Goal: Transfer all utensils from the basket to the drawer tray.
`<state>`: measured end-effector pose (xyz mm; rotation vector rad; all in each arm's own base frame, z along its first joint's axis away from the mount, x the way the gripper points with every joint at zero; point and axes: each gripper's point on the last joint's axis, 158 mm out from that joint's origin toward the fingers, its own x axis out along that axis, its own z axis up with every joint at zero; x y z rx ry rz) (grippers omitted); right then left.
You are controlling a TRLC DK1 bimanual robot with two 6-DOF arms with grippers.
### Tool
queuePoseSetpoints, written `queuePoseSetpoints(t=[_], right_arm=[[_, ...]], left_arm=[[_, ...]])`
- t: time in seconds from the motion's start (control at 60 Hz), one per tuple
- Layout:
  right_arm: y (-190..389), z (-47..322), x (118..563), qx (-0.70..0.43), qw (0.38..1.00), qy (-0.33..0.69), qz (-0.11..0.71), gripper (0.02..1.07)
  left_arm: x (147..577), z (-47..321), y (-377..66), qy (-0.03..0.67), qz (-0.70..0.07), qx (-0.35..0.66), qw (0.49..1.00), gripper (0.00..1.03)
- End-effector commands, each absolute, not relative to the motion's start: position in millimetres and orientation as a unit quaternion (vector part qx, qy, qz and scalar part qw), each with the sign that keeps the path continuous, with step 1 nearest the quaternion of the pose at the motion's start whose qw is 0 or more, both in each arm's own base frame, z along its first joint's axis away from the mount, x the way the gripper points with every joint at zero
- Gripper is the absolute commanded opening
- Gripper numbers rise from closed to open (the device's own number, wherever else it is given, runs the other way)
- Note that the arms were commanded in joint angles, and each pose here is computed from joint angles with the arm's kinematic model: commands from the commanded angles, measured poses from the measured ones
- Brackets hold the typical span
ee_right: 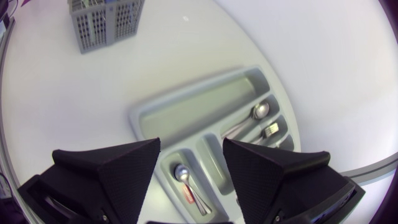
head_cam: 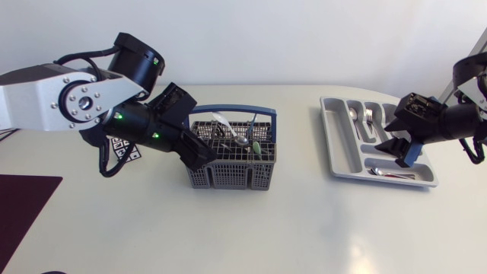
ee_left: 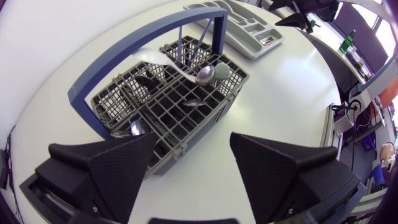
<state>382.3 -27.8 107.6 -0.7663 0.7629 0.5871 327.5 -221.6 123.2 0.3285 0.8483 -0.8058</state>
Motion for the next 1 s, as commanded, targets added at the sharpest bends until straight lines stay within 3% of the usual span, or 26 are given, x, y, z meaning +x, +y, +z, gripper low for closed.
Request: queuePoseSetpoints(t=[0.0, 0.367, 0.633, 0.75, 0.867, 0.983], right_arm=[[12.8, 115.3, 366.3, -0.309, 0.831, 0.363, 0.287, 0.78], [173.0, 137.9, 342.8, -0.182, 0.826, 0.393, 0.36, 0.77], [228.0, 126.1, 350.9, -0.129, 0.815, 0.429, 0.368, 0.77], [243.5, 125.6, 358.4, -0.11, 0.822, 0.428, 0.36, 0.63], [254.0, 112.9, 365.1, -0.115, 0.829, 0.431, 0.339, 0.6], [258.1, 102.4, 372.2, -0.109, 0.833, 0.434, 0.325, 0.5]], left_arm=[[323.7, 104.8, -210.8, 0.416, -0.376, 0.163, 0.812, 0.83], [316.1, 102.8, -200.2, 0.404, -0.38, 0.179, 0.813, 0.83], [306.0, 101.2, -207.6, 0.385, -0.414, 0.187, 0.803, 0.83], [307.3, 101.0, -210.9, 0.372, -0.422, 0.188, 0.805, 0.83], [310.1, 98.5, -212.1, 0.37, -0.425, 0.19, 0.804, 0.83], [310.9, 97.5, -210.9, 0.369, -0.425, 0.19, 0.804, 0.83]])
